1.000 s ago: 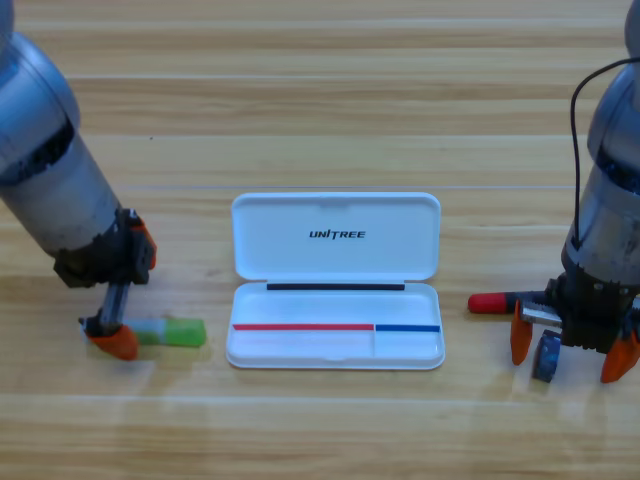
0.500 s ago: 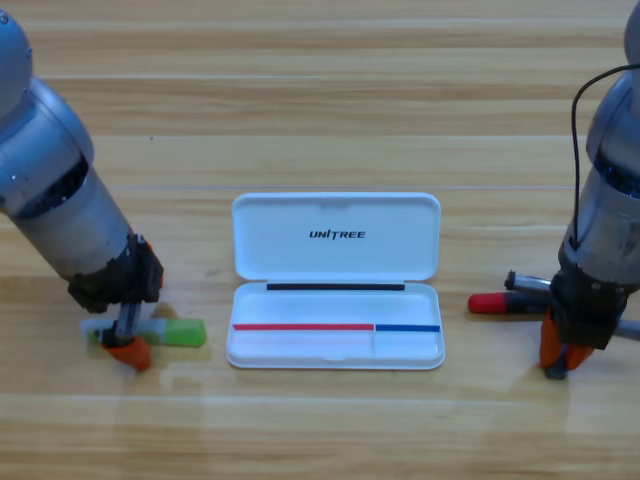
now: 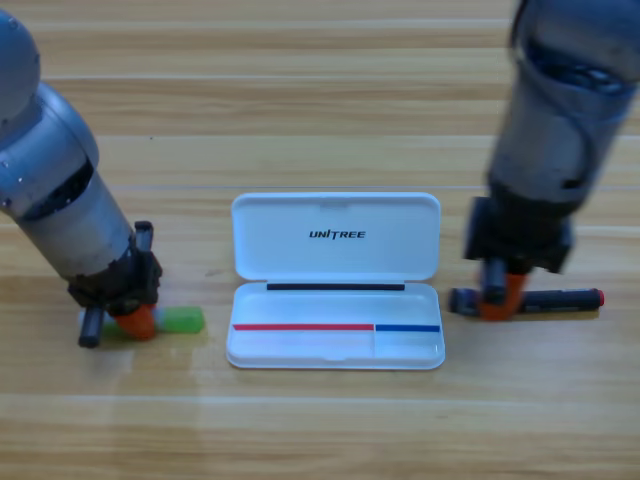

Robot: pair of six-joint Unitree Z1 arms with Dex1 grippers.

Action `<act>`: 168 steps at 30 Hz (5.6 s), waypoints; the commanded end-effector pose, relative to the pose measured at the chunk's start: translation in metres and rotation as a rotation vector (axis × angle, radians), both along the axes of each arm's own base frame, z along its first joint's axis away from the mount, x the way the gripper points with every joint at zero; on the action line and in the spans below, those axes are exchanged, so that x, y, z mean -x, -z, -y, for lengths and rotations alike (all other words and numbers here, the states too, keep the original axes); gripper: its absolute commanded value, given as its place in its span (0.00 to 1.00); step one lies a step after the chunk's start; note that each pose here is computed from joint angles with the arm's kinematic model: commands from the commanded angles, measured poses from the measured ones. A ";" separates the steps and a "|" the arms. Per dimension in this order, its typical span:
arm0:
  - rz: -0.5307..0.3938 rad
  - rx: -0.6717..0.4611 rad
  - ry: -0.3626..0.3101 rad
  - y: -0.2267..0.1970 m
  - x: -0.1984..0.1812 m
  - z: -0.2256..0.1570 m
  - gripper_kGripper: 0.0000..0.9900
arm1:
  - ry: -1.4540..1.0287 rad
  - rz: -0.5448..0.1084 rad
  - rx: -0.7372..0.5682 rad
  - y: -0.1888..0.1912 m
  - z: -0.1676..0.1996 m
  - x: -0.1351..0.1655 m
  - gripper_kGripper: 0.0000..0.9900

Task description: Clean up eraser and pencils

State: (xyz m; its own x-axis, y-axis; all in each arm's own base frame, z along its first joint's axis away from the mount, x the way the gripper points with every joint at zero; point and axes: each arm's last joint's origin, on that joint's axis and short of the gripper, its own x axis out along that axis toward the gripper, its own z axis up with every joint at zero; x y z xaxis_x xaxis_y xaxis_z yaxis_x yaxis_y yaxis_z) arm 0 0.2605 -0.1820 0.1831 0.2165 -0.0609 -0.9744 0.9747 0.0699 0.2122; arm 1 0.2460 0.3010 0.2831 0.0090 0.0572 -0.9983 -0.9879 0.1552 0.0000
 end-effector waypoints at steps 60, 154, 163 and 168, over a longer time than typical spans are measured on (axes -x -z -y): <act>-0.091 -0.023 0.071 -0.056 -0.006 0.153 0.00 | -0.122 0.069 0.054 0.075 0.069 -0.076 1.00; -0.077 0.129 -0.103 -0.150 0.009 -0.033 1.00 | -0.305 0.056 0.041 0.083 -0.108 -0.037 0.00; -0.088 0.132 -0.103 -0.136 0.006 -0.035 1.00 | -0.300 0.069 0.047 0.091 -0.114 -0.041 0.00; -0.049 0.157 -0.137 -0.139 -0.005 -0.045 1.00 | -0.298 0.072 0.044 0.090 -0.115 -0.042 0.00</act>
